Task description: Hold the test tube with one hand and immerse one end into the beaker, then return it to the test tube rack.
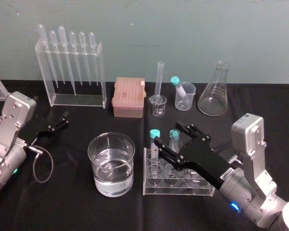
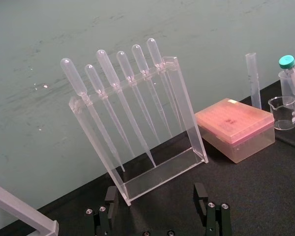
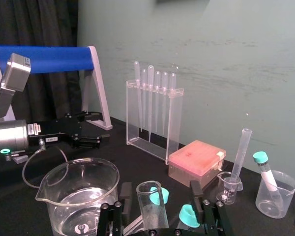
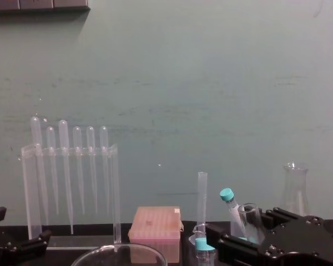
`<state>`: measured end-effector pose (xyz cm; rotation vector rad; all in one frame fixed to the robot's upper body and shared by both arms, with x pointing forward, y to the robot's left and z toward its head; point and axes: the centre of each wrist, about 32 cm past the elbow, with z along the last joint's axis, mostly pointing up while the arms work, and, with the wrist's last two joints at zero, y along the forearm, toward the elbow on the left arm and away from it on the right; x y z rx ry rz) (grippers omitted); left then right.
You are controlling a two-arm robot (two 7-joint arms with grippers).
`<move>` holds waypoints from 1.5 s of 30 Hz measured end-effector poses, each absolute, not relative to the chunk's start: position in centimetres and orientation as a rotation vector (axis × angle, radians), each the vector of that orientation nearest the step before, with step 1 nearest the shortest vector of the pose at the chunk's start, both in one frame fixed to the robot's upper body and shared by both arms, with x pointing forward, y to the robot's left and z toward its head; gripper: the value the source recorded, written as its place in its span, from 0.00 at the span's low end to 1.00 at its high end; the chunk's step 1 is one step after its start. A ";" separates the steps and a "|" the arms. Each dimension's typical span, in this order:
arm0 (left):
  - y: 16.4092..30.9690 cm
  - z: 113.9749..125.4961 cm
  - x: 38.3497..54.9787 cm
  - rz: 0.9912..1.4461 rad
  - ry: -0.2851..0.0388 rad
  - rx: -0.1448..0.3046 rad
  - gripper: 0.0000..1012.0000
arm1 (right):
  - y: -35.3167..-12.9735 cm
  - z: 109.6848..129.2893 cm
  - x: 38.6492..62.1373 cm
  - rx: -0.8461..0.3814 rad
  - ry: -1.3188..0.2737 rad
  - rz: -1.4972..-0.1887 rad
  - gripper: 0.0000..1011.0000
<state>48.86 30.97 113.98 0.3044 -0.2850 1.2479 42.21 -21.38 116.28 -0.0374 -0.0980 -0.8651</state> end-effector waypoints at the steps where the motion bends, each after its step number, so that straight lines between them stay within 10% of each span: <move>1: 31.0 114.0 48.9 1.248 -0.285 0.304 0.99 | -21.4 116.3 42.2 -0.037 -0.098 -0.865 0.76; 20: 31.0 114.0 48.9 1.248 -0.285 0.304 0.99 | -21.4 116.3 42.2 -0.037 -0.098 -0.865 0.21; 45: 31.0 114.0 48.9 1.248 -0.285 0.304 0.99 | -21.5 116.5 41.9 -0.002 -0.122 -0.871 0.21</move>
